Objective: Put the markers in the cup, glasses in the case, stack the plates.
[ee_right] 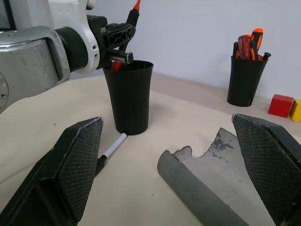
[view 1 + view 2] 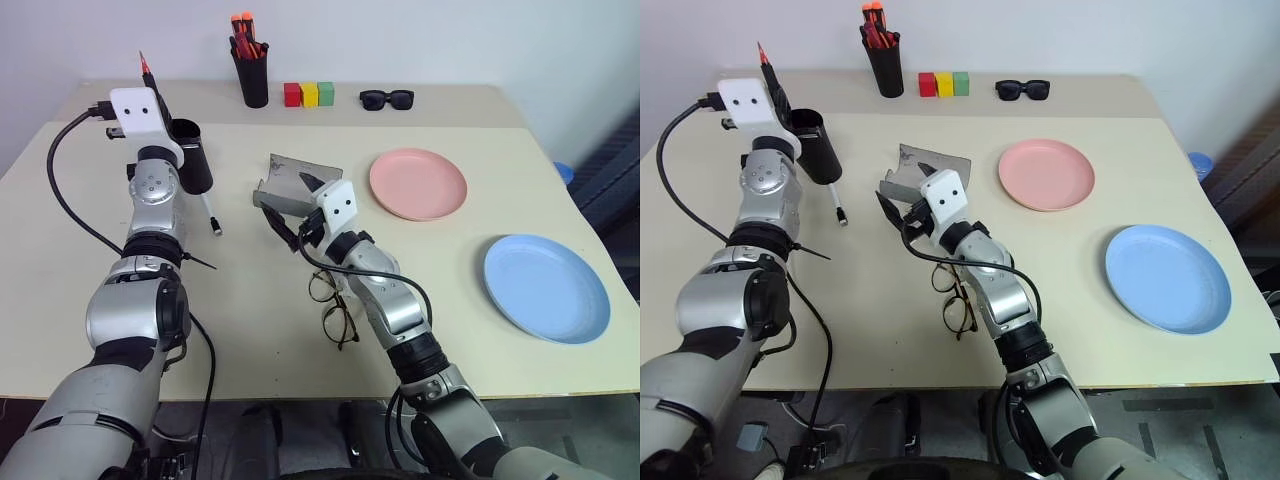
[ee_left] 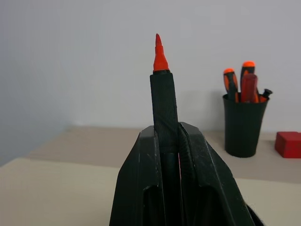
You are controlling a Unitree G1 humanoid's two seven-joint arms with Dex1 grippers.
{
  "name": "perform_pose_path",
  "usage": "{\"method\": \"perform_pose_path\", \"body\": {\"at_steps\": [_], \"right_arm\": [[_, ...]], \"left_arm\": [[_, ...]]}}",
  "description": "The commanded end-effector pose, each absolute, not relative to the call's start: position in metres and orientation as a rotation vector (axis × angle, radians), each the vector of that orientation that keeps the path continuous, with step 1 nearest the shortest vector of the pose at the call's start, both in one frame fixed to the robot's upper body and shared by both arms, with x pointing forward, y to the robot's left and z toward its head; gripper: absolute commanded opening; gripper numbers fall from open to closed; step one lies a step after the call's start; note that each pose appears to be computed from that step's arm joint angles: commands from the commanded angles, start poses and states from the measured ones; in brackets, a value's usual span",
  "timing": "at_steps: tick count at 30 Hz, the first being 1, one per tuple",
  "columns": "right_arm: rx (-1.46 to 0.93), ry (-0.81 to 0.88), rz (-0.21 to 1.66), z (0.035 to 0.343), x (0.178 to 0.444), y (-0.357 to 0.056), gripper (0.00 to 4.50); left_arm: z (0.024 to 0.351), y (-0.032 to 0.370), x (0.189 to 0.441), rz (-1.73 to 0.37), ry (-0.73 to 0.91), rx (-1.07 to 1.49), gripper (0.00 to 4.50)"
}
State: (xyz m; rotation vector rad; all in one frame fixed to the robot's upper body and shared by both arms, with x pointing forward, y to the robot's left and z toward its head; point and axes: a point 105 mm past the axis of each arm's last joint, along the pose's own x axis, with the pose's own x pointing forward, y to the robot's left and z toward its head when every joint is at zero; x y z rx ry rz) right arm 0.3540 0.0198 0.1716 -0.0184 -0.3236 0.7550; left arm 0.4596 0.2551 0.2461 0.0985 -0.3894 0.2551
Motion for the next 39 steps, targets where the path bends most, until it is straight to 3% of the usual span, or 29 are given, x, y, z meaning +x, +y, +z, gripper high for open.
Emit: {"method": "perform_pose_path", "body": {"at_steps": [1, 2, 10, 18, 24, 26, 29, 34, 39], "right_arm": [[-0.01, -0.381, 0.749, 0.186, 0.349, 0.019, 4.5], [-0.01, -0.382, 0.745, 0.186, 0.35, 0.019, 4.5], [-0.011, -0.382, 0.74, 0.186, 0.35, 0.017, 4.5], [-0.024, -0.386, 0.755, 0.188, 0.349, 0.018, 4.5], [-0.157, -0.373, 0.91, 0.189, 0.339, 0.009, 4.5], [-0.185, -0.346, 0.938, 0.186, 0.338, 0.001, 4.5], [-0.261, -0.278, 0.994, 0.174, 0.335, -0.014, 4.5], [-0.299, -0.216, 1.031, 0.165, 0.333, -0.028, 4.5], [-0.316, -0.177, 1.072, 0.158, 0.33, -0.029, 4.5]], "left_arm": [[0.266, 0.249, 0.46, 0.234, -0.445, 0.09, 0.06], [0.265, 0.249, 0.46, 0.232, -0.443, 0.084, 0.06], [0.264, 0.25, 0.459, 0.261, -0.449, 0.056, 3.93], [0.285, 0.256, 0.453, 0.292, -0.537, -0.03, 3.93], [0.316, 0.251, 0.434, 0.214, -0.62, -0.077, 3.93], [0.31, 0.249, 0.424, 0.192, -0.545, -0.096, 4.49], [0.271, 0.246, 0.403, 0.24, -0.232, -0.028, 4.49], [0.235, 0.23, 0.37, 0.271, 0.048, -0.053, 4.49], [0.18, 0.224, 0.364, 0.353, 0.358, -0.133, 4.49]]}}
